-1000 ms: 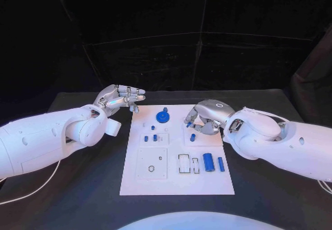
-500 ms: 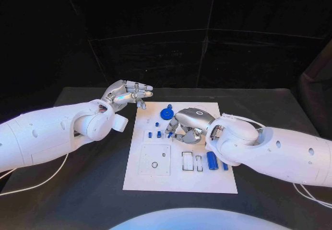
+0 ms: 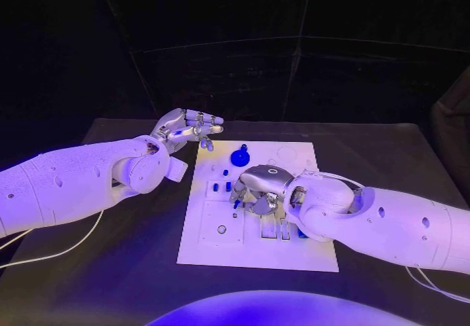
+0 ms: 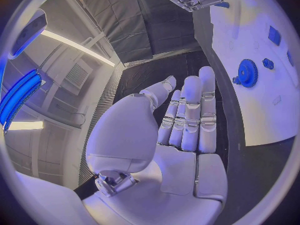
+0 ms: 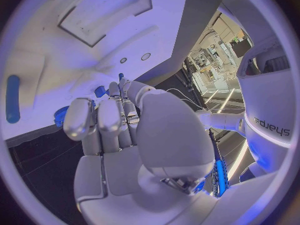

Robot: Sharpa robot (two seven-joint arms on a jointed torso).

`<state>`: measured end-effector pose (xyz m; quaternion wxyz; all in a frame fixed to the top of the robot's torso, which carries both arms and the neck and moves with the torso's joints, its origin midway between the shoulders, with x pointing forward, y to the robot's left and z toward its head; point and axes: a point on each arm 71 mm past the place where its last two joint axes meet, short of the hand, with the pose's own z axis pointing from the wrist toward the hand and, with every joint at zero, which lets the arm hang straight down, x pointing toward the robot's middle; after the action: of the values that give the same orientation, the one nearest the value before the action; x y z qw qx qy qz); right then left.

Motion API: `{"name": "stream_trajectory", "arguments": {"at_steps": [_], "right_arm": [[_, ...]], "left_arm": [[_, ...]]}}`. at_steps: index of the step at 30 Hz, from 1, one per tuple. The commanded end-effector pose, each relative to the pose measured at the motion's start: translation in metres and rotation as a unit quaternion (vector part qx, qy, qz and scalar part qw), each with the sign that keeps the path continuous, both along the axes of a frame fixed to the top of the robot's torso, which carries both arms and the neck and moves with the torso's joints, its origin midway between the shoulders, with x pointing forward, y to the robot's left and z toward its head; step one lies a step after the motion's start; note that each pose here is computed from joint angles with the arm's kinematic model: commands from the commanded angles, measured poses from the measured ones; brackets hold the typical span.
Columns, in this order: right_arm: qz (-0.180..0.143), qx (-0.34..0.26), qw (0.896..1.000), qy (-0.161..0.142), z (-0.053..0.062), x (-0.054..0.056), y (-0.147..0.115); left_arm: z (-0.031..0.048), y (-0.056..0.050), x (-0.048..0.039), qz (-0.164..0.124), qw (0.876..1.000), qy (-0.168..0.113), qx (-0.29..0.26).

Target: Assemble the parts on the task board

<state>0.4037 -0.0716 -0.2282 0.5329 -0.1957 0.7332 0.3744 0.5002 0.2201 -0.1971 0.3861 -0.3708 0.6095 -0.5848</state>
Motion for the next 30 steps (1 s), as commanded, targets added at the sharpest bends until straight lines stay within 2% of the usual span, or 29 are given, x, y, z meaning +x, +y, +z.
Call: {"name": "stream_trajectory", "arguments": {"at_steps": [1,30], "right_arm": [[0.013,-0.021,1.000,-0.003,-0.001,-0.002,0.002],[0.022,-0.048,0.999,-0.005,-0.015,-0.007,0.009]], "left_arm": [[0.0015,-0.002,0.0001,-0.006,1.000,-0.001,-0.006],[0.0009,-0.001,0.0015,-0.004,1.000,0.000,-0.004]]}}
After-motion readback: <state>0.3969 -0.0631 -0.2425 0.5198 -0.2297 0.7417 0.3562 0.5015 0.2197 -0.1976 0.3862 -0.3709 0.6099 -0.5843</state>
